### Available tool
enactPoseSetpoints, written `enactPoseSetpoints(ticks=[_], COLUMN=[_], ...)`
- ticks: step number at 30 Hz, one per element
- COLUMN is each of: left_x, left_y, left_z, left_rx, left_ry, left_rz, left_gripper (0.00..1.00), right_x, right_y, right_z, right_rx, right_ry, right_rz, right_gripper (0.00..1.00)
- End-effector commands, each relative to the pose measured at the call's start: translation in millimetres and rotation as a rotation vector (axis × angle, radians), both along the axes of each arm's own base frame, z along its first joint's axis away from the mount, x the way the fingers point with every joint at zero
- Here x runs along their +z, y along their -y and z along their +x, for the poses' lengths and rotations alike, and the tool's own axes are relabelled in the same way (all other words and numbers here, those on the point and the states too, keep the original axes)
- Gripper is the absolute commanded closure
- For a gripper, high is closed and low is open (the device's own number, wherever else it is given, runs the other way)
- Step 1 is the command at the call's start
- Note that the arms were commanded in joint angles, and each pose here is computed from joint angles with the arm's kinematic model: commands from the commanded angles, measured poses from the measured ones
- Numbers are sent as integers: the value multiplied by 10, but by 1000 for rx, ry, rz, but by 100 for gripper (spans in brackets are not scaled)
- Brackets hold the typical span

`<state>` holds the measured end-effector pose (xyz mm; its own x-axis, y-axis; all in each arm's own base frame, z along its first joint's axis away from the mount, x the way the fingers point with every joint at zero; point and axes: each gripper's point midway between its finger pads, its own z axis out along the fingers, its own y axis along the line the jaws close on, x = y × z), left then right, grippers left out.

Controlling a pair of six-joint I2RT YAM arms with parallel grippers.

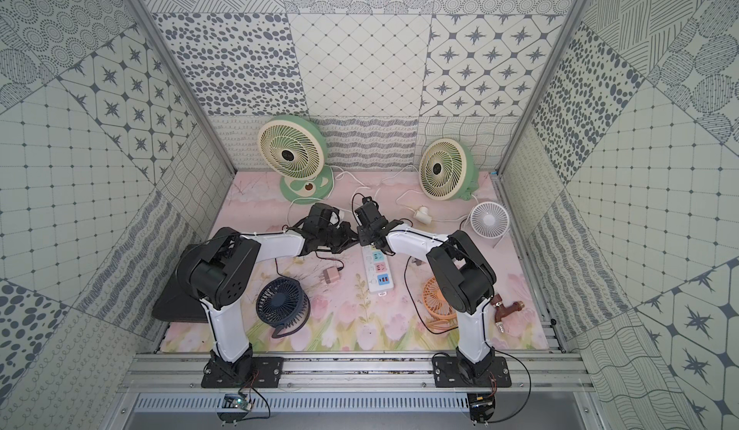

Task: Unplug the desk fan from the power strip
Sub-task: Remove the plug from the socket.

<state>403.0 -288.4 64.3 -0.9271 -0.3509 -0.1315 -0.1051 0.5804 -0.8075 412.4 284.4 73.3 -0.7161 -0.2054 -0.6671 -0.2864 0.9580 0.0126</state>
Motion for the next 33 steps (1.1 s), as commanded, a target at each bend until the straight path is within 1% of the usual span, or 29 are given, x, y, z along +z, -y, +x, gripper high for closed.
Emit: enactPoseSetpoints(ticks=[1, 12, 18, 20, 23, 26, 28, 30, 33], left_x=[67, -146, -192, -210, -261, -294, -313, -334, -349], left_y=[81, 84, 50, 41, 9, -13, -20, -28, -50], left_z=[73, 48, -5, -30, -72, -101, -113, -131, -145], left_rx=[-20, -21, -15, -16, -11, -7, -5, -4, -1], left_ry=[20, -34, -47, -53, -63, -71, -76, -82, -87], left_rz=[-46, -35, -26, -22, -13, -6, -4, 0, 10], left_gripper=[100, 100, 100, 100, 100, 100, 100, 100, 100], right_x=[44, 74, 156, 154, 128, 103, 127, 137, 195], right_y=[-64, -122, -272, -247, -98, -4, -60, -153, -281], right_z=[-8, -20, -79, -72, -30, -2, -7, -28, -69], right_rx=[-4, 7, 54, 46, 0, -41, -27, 0, 42], right_ry=[14, 18, 87, 86, 45, -2, 0, 10, 72], right_rz=[52, 67, -42, -46, 19, 155, 173, 154, 44], right_gripper=[100, 100, 100, 100, 100, 100, 100, 100, 100])
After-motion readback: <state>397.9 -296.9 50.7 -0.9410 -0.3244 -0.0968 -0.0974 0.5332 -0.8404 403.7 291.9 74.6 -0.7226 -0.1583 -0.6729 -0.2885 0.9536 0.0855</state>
